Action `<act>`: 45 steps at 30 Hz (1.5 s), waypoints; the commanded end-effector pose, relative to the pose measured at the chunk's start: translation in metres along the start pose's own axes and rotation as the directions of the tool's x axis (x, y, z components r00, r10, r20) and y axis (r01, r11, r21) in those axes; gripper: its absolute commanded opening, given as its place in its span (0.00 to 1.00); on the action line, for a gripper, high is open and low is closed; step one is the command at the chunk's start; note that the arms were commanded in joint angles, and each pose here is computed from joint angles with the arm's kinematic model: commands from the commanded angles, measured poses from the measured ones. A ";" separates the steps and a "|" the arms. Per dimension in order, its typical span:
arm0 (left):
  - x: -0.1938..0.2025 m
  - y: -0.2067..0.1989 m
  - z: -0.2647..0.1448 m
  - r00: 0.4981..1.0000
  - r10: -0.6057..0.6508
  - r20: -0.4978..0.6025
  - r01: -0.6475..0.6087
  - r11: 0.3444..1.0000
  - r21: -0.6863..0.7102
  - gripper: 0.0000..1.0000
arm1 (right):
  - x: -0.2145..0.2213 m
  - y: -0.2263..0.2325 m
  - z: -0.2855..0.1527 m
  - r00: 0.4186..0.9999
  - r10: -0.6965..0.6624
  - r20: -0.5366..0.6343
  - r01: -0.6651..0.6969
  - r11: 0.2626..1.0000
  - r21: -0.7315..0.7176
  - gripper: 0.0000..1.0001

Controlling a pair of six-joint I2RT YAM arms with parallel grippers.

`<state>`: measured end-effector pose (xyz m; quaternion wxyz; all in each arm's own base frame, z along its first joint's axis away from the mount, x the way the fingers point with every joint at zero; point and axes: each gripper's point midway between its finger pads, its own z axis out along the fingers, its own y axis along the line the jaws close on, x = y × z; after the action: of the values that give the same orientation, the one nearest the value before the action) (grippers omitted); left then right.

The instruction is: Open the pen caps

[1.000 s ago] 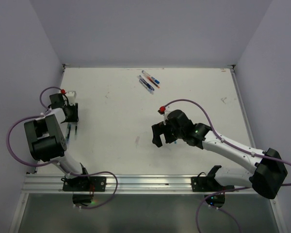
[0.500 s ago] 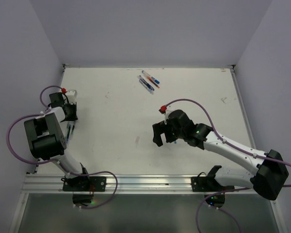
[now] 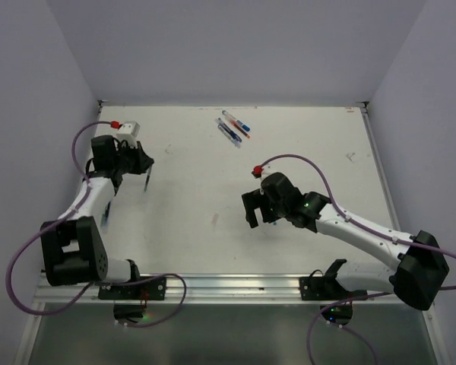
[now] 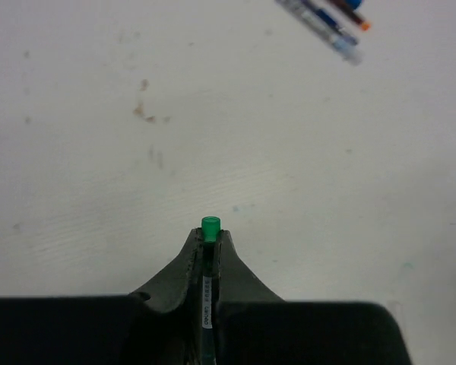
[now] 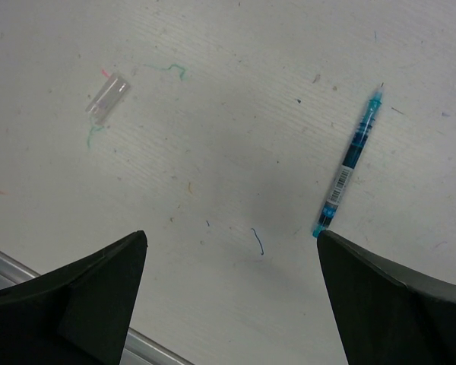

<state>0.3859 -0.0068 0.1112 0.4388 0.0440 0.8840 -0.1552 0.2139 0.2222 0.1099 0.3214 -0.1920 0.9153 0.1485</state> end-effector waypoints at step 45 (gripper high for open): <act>-0.035 -0.296 -0.124 0.884 -0.467 -0.018 0.261 0.462 0.847 0.00 | -0.136 0.139 -0.049 0.869 0.330 0.369 -0.020 0.769 -0.639 0.69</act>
<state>0.2531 -0.2424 0.2646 0.4010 0.0280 0.6591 -0.6356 0.2203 0.3470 0.2199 0.4104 -0.1554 0.7643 0.4725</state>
